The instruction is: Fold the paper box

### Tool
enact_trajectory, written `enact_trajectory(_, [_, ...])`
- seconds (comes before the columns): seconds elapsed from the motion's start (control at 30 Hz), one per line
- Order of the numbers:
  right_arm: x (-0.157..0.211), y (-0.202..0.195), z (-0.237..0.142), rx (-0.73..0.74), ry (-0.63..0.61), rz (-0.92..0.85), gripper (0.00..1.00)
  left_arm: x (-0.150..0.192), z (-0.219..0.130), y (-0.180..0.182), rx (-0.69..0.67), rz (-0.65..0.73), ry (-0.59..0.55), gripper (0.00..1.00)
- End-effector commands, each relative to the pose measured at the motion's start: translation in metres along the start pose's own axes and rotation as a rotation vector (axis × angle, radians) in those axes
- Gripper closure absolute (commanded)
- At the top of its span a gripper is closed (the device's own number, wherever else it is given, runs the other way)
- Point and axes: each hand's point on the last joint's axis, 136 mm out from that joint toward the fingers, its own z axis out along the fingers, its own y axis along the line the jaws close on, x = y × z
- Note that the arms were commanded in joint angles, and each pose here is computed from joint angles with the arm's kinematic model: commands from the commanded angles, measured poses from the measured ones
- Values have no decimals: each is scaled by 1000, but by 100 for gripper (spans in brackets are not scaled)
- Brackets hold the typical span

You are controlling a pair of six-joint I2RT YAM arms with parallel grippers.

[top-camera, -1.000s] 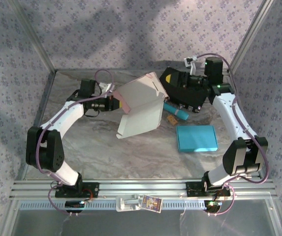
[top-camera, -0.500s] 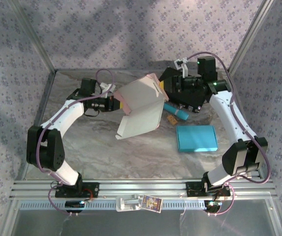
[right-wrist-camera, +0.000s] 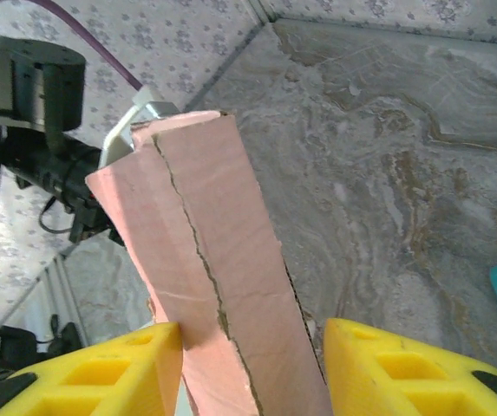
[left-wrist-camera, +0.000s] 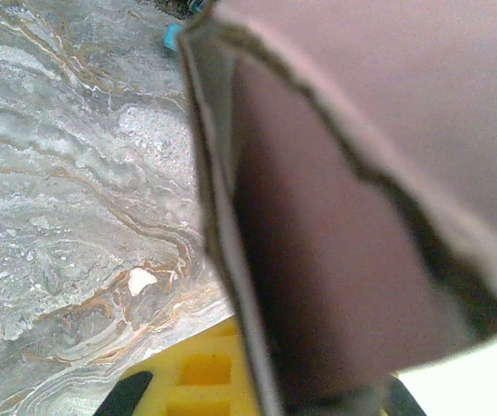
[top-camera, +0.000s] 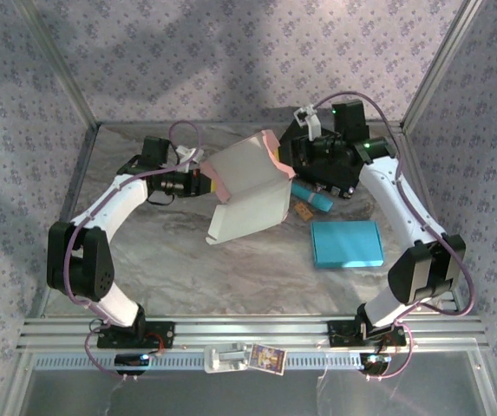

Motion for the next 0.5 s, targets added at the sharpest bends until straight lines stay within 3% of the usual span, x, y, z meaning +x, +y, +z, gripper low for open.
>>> enact_trajectory(0.0, [0,-4,-2,87,20,-56,55,-7,-5,-11,35,39,-7,100])
enact_trajectory(0.13, [1,-3,2,125,35,-87,59,-7,-6,-10,30,40,-4,100])
enact_trajectory(0.47, [7,-2,10,296,86,-218,59,-8,-7,-12,24,48,-3,100])
